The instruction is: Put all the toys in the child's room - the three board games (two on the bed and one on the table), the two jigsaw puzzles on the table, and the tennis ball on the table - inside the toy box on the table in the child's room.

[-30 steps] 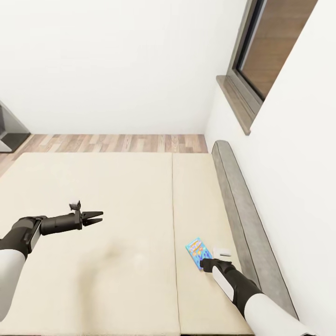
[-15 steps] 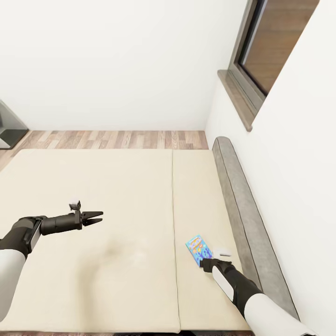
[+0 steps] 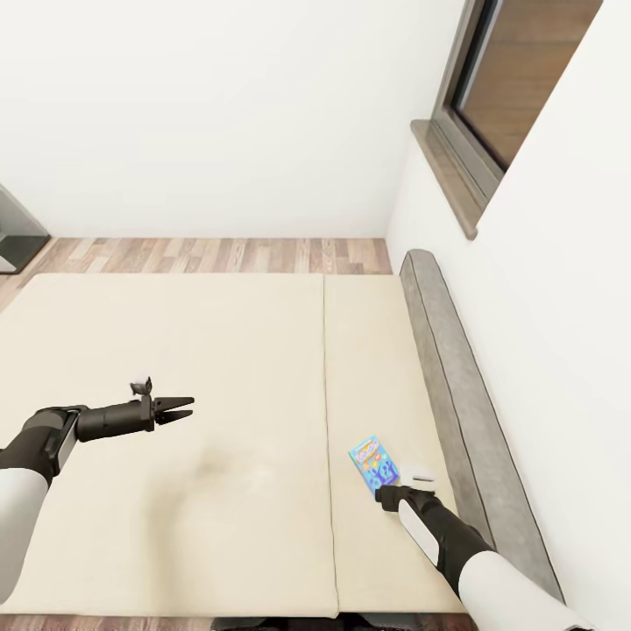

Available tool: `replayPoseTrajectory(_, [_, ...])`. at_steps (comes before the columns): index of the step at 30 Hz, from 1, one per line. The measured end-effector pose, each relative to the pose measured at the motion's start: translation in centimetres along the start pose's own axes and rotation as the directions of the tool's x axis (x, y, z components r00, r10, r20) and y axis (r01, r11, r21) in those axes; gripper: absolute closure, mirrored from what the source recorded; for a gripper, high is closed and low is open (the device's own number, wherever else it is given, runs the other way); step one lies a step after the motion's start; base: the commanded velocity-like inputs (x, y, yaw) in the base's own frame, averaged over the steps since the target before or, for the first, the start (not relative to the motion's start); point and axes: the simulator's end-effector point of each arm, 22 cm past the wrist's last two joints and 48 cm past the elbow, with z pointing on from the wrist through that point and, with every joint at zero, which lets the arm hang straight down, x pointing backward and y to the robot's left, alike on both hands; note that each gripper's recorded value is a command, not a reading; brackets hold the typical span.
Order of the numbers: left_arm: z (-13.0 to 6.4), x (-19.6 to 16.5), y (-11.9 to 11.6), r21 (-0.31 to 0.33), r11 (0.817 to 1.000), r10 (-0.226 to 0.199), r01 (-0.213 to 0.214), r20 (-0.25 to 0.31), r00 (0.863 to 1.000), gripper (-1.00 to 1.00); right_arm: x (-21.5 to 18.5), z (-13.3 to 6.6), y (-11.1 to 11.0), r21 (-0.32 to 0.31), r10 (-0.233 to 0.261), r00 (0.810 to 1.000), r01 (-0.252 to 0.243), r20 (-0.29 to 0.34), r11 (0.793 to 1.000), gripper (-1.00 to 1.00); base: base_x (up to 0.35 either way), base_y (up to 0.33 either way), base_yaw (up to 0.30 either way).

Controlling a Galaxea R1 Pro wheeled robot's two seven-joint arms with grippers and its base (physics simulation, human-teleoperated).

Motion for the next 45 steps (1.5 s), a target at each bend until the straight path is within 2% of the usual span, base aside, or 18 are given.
replayPoseTrajectory(26, [0.8,1.1,2.1,-0.009,0.999,-0.038,0.038,-0.017,0.999,-1.0,2.1,1.4,0.2,0.0,-0.002,0.999,0.002,-0.042,1.0,-1.0,0.0,0.0,0.0])
replayPoseTrajectory(42, [0.8,1.2,2.3,-0.01,0.999,-0.041,0.041,-0.018,0.999,-1.0,2.1,1.4,0.3,-0.001,-0.002,0.999,0.002,-0.04,1.0,-1.0,0.0,0.0,0.0])
replayPoseTrajectory(45, [0.8,1.2,2.3,-0.01,0.999,-0.041,0.041,-0.018,0.999,-1.0,1.3,1.2,0.7,-0.01,0.0,1.0,0.0,-0.024,1.0,-1.0,0.0,0.0,0.0])
